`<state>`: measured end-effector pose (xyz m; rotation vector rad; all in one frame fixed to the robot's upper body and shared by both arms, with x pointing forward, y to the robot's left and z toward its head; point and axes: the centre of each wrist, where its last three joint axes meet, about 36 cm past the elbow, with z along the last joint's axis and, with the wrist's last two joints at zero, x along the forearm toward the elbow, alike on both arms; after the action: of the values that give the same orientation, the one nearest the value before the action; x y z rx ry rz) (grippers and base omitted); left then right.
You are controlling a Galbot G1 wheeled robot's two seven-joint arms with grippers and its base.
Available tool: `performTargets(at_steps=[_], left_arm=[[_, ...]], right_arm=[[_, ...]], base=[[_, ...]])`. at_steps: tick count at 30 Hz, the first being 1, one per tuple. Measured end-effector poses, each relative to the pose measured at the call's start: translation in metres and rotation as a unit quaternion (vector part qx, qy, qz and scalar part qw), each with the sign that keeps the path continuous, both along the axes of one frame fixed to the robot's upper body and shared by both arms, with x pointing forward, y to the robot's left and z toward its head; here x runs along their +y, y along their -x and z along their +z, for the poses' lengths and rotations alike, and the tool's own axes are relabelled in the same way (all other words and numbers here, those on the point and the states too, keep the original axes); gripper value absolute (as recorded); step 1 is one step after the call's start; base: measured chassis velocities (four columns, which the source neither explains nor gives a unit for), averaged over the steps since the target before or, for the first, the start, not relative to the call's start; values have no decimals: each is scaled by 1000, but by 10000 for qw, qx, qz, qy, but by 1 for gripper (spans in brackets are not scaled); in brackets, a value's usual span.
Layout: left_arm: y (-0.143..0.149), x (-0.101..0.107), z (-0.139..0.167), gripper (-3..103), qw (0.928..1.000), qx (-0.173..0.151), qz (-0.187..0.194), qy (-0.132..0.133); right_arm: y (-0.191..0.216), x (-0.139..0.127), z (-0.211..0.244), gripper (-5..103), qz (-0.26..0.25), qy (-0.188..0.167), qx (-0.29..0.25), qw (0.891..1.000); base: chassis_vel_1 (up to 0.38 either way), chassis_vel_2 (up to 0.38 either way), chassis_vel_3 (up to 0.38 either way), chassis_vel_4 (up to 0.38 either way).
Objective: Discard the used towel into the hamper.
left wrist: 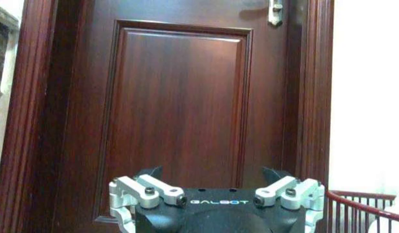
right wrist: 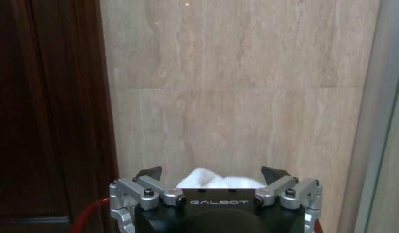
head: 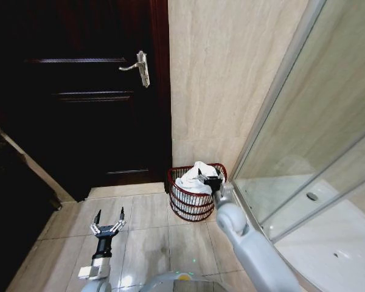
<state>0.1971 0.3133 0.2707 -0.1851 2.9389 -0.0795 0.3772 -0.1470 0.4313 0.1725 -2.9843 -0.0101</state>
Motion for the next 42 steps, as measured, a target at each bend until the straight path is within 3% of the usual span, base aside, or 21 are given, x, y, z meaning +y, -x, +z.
performTargets(at_steps=[7, 13, 25, 34, 39, 42], left_arm=[[2, -2, -4, 100, 10000, -4, 12, 16], [1, -2, -3, 100, 10000, -33, 4, 13], [0, 3, -5, 100, 10000, -26, 42, 23], [-2, 3, -5, 100, 10000, -42, 51, 31], [-3, 3, -1, 100, 9999, -94, 55, 72], [-5, 4, 0, 100, 9999, -101, 51, 89]], right_arm=[[14, 16, -26, 100, 140, -14, 253, 9996], [-8, 21, -44, 100, 266, -84, 491, 9984], [-52, 20, -33, 100, 603, -238, 462, 9968], [-84, 17, -40, 100, 766, -714, 796, 9913], [-83, 21, -34, 100, 641, -645, 853, 9922], [-80, 13, -28, 100, 334, -339, 693, 9965]], base=[[0, 0, 0, 0], [0, 0, 0, 0], [0, 0, 0, 0], [0, 0, 0, 0], [0, 0, 0, 0], [0, 0, 0, 0]])
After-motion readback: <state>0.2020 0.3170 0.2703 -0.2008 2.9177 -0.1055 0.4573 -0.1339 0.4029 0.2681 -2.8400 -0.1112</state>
